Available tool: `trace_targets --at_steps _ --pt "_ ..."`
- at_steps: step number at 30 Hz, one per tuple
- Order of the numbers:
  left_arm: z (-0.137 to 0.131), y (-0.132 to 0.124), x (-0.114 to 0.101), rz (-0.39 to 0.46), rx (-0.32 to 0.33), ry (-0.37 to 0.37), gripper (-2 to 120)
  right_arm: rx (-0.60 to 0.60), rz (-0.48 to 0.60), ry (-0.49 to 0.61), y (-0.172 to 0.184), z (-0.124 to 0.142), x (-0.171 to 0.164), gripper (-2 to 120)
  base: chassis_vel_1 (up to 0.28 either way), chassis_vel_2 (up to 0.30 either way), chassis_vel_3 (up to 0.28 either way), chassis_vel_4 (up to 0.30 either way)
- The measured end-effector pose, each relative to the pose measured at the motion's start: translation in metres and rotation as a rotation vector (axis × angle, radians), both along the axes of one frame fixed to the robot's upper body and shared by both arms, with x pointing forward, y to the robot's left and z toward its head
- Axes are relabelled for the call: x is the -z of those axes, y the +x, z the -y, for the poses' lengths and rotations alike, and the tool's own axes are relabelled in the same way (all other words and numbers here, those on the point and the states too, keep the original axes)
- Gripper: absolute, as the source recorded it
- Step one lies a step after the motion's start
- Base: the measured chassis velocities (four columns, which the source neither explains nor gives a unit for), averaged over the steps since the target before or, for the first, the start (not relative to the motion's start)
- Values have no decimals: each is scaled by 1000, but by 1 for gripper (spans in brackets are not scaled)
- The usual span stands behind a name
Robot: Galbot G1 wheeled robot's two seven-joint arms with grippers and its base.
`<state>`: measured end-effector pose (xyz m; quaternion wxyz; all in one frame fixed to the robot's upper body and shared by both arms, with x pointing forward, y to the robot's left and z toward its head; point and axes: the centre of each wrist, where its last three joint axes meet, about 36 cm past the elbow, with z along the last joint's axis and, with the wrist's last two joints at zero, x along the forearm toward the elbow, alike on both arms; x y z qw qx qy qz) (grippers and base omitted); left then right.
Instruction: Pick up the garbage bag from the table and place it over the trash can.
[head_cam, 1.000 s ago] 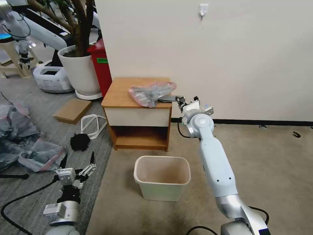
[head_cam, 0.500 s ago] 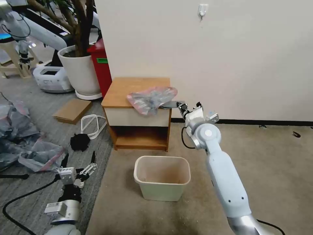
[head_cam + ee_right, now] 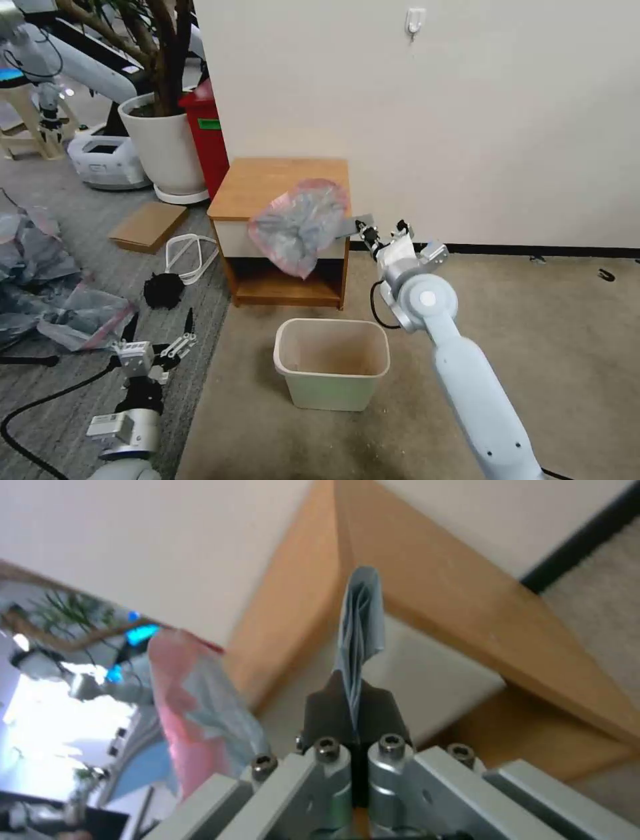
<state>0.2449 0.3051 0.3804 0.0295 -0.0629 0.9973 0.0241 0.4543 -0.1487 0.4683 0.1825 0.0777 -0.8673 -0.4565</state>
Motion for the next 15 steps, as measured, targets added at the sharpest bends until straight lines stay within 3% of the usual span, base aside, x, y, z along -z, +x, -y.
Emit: trace_targets --at_steps 8,15 --pt "2 4 2 2 -3 -10 100 -85 -104 -90 -94 -30 12 0 0 0 0 0" --pt "4 5 5 -1 -4 -17 100 -129 -159 -103 -131 -51 2 0 0 0 0 0"
